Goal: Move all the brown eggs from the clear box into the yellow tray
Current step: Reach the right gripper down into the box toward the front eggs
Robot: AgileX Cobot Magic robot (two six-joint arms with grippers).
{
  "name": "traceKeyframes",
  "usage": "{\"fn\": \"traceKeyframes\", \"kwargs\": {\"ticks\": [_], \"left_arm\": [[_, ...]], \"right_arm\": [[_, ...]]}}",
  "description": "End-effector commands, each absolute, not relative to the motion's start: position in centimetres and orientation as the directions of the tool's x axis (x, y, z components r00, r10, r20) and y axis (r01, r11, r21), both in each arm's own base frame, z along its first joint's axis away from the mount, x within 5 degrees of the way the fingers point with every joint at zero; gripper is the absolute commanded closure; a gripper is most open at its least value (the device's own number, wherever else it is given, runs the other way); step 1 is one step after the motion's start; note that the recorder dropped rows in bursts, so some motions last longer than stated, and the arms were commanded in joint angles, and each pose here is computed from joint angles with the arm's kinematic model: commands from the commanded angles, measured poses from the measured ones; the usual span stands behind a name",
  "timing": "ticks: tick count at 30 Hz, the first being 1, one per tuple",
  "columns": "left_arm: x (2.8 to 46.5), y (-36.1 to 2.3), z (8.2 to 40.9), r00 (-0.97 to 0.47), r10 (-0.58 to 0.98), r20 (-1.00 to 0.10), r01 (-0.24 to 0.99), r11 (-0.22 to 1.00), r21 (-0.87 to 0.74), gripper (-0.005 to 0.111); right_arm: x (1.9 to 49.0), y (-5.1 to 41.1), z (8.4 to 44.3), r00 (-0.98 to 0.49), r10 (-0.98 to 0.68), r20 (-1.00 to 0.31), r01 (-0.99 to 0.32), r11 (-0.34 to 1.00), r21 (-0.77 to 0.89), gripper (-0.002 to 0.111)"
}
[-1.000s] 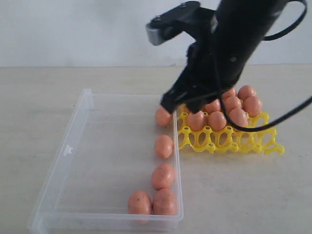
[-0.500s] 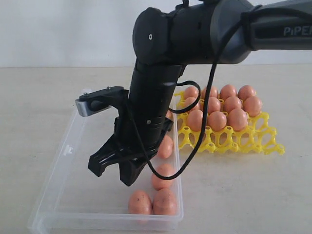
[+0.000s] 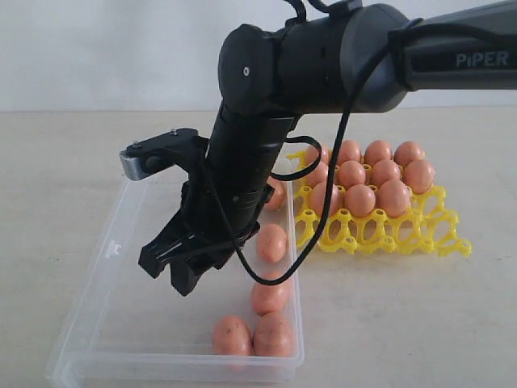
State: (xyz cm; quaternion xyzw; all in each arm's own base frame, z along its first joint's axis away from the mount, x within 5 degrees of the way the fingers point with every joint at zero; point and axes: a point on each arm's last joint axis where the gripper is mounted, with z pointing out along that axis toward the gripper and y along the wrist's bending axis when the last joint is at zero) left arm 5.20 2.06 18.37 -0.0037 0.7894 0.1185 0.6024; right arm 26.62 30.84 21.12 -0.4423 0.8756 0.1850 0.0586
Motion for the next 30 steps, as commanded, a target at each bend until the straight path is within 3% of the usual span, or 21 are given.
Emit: {"fn": "traceKeyframes", "kwargs": {"ticks": [1, 7, 14, 23, 30], "left_arm": [[5.2, 2.1, 18.3, -0.281, 0.145, -0.949, -0.149, 0.97, 0.192, 0.111], [5.3, 1.8, 18.4, -0.258, 0.116, -0.959, -0.131, 0.979, 0.153, 0.111], [5.4, 0.9, 18.4, -0.233, -0.086, -0.969, -0.085, 0.994, -0.067, 0.111], [5.4, 0.9, 18.3, -0.237, -0.086, -0.968, -0.087, 0.994, -0.067, 0.111], [5.4, 1.0, 18.3, -0.235, -0.067, -0.97, -0.089, 0.995, -0.048, 0.111]], "right_arm": [[26.3, 30.5, 21.3, -0.759, -0.633, -0.151, -0.644, 0.695, 0.321, 0.051], [26.1, 29.8, 21.1, -0.817, -0.573, -0.061, -0.564, 0.774, 0.288, 0.051], [26.4, 30.0, 20.2, -0.834, -0.548, -0.072, -0.543, 0.789, 0.287, 0.051], [26.4, 30.2, 16.7, -0.849, -0.522, 0.076, -0.487, 0.831, 0.269, 0.051], [26.5, 30.5, 15.8, -0.857, -0.508, 0.089, -0.468, 0.838, 0.281, 0.051]]}}
